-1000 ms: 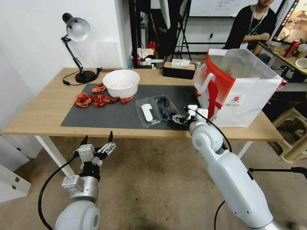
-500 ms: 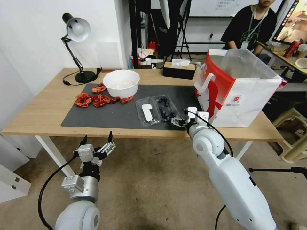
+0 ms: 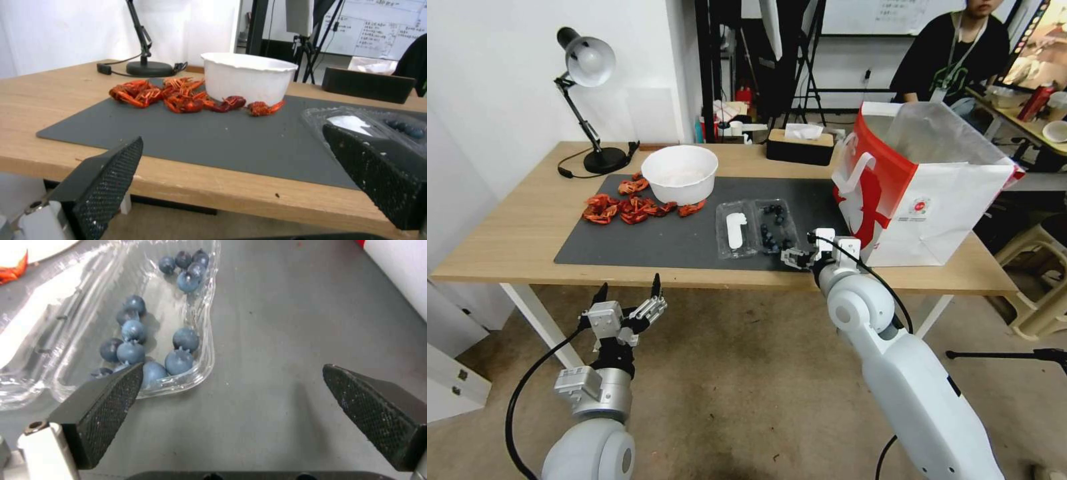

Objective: Close the takeout container lid, then place the container into the takeout bag.

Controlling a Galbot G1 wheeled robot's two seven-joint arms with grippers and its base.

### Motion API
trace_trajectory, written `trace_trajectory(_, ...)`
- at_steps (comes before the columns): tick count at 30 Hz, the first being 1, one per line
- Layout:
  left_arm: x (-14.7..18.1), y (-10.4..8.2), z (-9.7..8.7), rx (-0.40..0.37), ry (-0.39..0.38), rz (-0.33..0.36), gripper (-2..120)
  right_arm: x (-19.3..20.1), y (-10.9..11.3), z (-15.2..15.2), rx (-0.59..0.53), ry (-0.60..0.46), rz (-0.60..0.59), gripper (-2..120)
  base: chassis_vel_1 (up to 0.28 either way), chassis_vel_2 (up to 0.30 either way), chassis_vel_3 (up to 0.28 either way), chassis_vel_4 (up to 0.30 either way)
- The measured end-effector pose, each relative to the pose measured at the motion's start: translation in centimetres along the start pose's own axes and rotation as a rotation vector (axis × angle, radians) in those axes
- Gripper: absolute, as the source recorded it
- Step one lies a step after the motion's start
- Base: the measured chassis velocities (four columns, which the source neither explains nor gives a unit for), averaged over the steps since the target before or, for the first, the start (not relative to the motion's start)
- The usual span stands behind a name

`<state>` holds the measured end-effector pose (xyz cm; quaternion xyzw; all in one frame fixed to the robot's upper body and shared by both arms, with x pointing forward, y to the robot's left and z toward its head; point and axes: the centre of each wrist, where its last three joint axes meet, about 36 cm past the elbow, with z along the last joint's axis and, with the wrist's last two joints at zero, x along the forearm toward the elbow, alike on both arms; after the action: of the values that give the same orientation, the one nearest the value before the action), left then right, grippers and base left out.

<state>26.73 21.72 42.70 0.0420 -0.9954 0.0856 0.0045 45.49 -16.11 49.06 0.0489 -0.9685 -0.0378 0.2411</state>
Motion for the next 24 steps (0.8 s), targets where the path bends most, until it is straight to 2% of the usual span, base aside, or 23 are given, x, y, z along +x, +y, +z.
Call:
trace_trajectory(4, 0.0, 0.0, 0.1, -0.001, 0.002, 0.001, 100, 1.8, 0.0, -0.9, -0.013, -0.041, -0.032, 100, 0.000, 0.000, 0.000, 0.000)
trace_trajectory(7, -0.1, 0.2, 0.0, -0.001, 0.001, 0.005, 100, 4.6, -0.3, -1.8, -0.054, -0.137, -0.104, 100, 0.000, 0.000, 0.000, 0.000)
trace_trajectory(8, -0.1, 0.2, 0.0, -0.001, 0.001, 0.005, 100, 4.6, -0.3, -1.8, -0.054, -0.137, -0.104, 100, 0.000, 0.000, 0.000, 0.000)
trace_trajectory(10, -0.2, 0.2, 0.0, -0.001, 0.002, 0.007, 100, 6.2, -0.7, -1.7, -0.075, -0.227, -0.148, 100, 0.000, 0.000, 0.000, 0.000)
trace_trajectory(11, -0.2, 0.3, 0.0, 0.000, 0.003, 0.008, 100, 7.5, -1.1, -1.5, -0.077, -0.307, -0.180, 100, 0.000, 0.000, 0.000, 0.000)
trace_trajectory(12, -0.2, 0.3, 0.0, 0.000, 0.003, 0.008, 100, 7.5, -1.1, -1.5, -0.077, -0.307, -0.180, 100, 0.000, 0.000, 0.000, 0.000)
trace_trajectory(14, -0.2, 0.3, 0.1, 0.000, 0.004, 0.010, 100, 9.1, -1.6, -0.9, -0.068, -0.428, -0.218, 100, 0.000, 0.000, 0.000, 0.000)
trace_trajectory(15, -0.3, 0.3, 0.1, -0.001, 0.004, 0.012, 100, 10.4, -2.1, -0.2, -0.044, -0.522, -0.237, 100, 0.000, 0.000, 0.000, 0.000)
trace_trajectory(16, -0.3, 0.3, 0.1, -0.001, 0.004, 0.012, 100, 10.4, -2.1, -0.2, -0.044, -0.522, -0.237, 100, 0.000, 0.000, 0.000, 0.000)
trace_trajectory(18, -0.3, 0.4, 0.1, -0.002, 0.005, 0.015, 100, 12.4, -3.5, 2.4, 0.042, -0.665, -0.202, 100, 0.000, 0.000, 0.000, 0.000)
trace_trajectory(20, -0.3, 0.4, 0.1, -0.003, 0.005, 0.015, 100, 12.8, -3.8, 3.2, 0.071, -0.690, -0.184, 100, 0.000, 0.000, 0.000, 0.000)
trace_trajectory(23, -0.3, 0.4, 0.2, -0.003, 0.006, 0.019, 100, 15.1, -4.3, 6.6, 0.183, -0.764, -0.091, 100, 0.000, 0.000, 0.000, 0.000)
trace_trajectory(24, -0.3, 0.4, 0.2, -0.003, 0.006, 0.019, 100, 15.1, -4.3, 6.6, 0.183, -0.764, -0.091, 100, 0.000, 0.000, 0.000, 0.000)
